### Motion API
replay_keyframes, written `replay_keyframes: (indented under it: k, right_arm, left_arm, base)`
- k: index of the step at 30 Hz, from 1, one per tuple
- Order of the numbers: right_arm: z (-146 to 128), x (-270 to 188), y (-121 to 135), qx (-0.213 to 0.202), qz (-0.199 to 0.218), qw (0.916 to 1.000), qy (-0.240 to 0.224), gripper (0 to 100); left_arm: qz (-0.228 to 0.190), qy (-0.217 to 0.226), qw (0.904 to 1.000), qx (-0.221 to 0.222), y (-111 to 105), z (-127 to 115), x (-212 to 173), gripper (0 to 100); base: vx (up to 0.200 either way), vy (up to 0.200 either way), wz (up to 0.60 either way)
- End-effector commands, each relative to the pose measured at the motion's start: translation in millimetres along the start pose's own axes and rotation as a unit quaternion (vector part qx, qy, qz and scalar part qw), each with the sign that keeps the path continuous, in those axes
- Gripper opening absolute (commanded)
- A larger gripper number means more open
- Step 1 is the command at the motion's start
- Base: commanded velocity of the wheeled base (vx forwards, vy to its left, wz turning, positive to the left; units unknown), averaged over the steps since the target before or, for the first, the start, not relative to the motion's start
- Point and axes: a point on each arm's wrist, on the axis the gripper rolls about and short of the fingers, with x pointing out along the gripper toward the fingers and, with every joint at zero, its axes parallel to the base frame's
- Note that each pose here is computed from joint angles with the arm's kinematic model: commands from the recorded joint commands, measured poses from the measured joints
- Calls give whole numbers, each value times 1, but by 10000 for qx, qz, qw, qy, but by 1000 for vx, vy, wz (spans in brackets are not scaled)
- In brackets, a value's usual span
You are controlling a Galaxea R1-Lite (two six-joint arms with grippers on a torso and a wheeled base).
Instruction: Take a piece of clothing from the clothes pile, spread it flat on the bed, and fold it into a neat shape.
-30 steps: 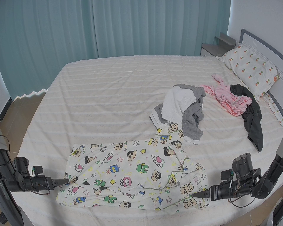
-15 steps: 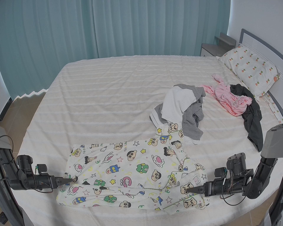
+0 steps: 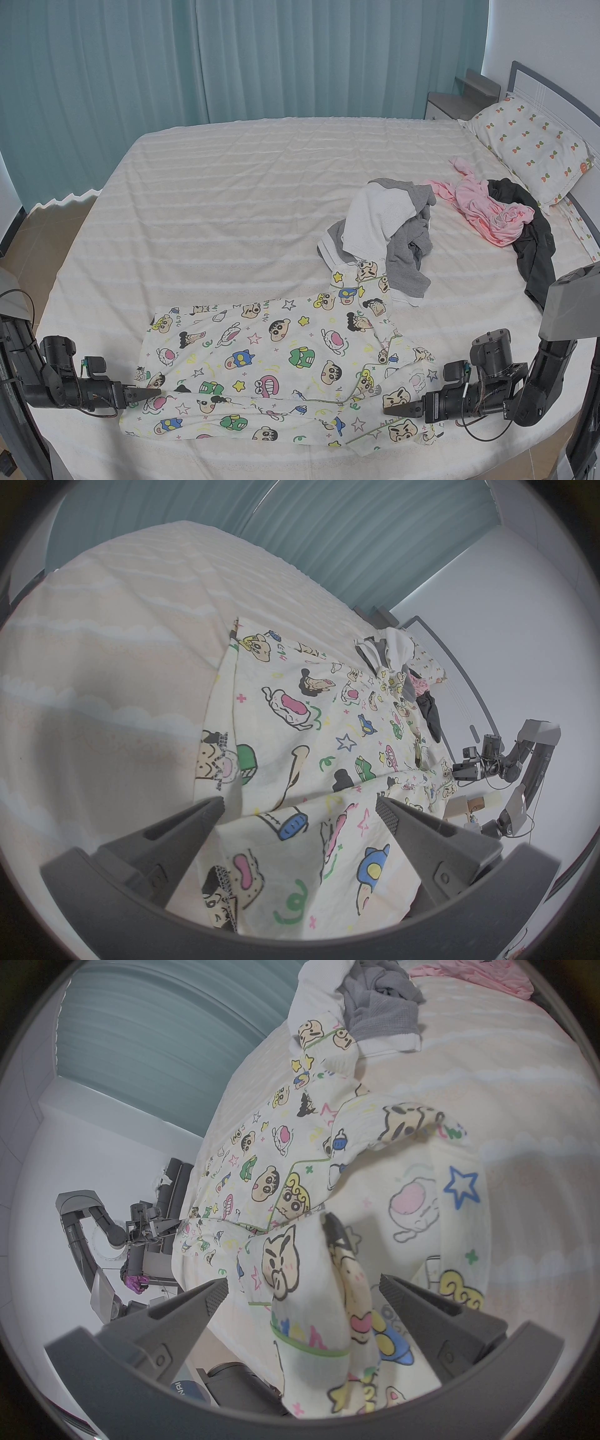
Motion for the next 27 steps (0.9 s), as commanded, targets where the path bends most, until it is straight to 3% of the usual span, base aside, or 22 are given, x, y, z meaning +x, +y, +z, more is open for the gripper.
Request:
replay_keyframes:
  k: [1,2,13,21,27]
  right_arm:
    - [0,13,1,-17,71,9999,125,100]
    - [0,14,1,-26,78,9999,123,0]
    - [-5,8,0,-2,47,9999,154,0]
    - [-10,-2,2,-182,232,9992,-272,0]
    - [-20,-12,3,-327,408,9972,-532,0]
  left_arm:
    - [-70,120,9999,2,-1,-5,4,100]
    - [-71,124,9999,3,-2,-5,4,0]
    - [-60,67,9999,67,-4,-3,2,0]
    - [-27,-46,9999,130,-9,0,-6,0]
    - [-264,-230,9989,299,-25,1,-18,0]
  base:
    - [0,0,0]
    - [0,0,0]
    - [0,0,0]
    - [0,0,0]
    - [0,0,0]
